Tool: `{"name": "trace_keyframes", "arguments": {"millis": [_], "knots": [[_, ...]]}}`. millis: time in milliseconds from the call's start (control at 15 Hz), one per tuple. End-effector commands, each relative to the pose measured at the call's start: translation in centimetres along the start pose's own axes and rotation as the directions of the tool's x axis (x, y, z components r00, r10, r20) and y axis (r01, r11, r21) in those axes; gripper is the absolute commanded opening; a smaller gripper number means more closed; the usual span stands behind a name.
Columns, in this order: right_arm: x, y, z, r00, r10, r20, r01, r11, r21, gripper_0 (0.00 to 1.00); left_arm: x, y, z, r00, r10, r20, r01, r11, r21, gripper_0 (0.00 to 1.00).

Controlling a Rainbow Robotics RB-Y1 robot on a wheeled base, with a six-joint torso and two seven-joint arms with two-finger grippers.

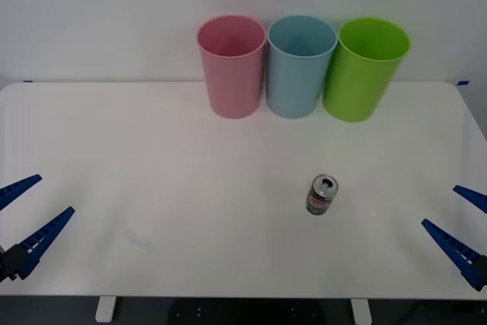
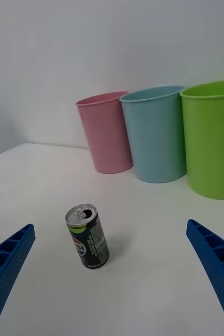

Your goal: Grasp the object on the table and drop it into the matching bin: aluminum can to the light blue bin, PET bottle to the pink bin.

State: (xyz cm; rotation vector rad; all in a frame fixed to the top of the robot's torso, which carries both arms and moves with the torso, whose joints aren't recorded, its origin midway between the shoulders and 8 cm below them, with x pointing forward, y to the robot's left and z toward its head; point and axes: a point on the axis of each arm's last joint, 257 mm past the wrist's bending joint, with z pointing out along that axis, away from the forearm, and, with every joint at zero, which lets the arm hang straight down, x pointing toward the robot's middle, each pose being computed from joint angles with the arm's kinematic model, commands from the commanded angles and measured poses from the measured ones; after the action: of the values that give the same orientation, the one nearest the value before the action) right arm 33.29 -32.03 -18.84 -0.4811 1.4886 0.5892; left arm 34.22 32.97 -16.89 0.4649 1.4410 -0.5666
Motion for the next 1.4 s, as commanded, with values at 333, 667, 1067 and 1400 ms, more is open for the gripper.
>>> {"name": "trace_keyframes", "arguments": {"millis": [333,667,1067,1400], "knots": [[3.5,1.8,-0.5,0.999,-0.007,-0.05,0.007,0.9999,0.013,1.0,0.0,0.0,0.0,1.0,0.0,0.0,0.0,1.0,0.0,1.0],[5.8,2.3,0.6,0.994,-0.099,-0.056,0.103,0.9919,0.075,1.0,0.0,0.0,0.0,1.0,0.0,0.0,0.0,1.0,0.0,1.0],[8.2,3.5,2.2,0.998,-0.039,-0.054,0.044,0.9944,0.096,1.0,0.0,0.0,0.0,1.0,0.0,0.0,0.0,1.0,0.0,1.0],[10.7,2.4,4.8,0.996,-0.083,-0.025,0.085,0.9916,0.098,1.0,0.0,0.0,0.0,1.0,0.0,0.0,0.0,1.0,0.0,1.0]]}}
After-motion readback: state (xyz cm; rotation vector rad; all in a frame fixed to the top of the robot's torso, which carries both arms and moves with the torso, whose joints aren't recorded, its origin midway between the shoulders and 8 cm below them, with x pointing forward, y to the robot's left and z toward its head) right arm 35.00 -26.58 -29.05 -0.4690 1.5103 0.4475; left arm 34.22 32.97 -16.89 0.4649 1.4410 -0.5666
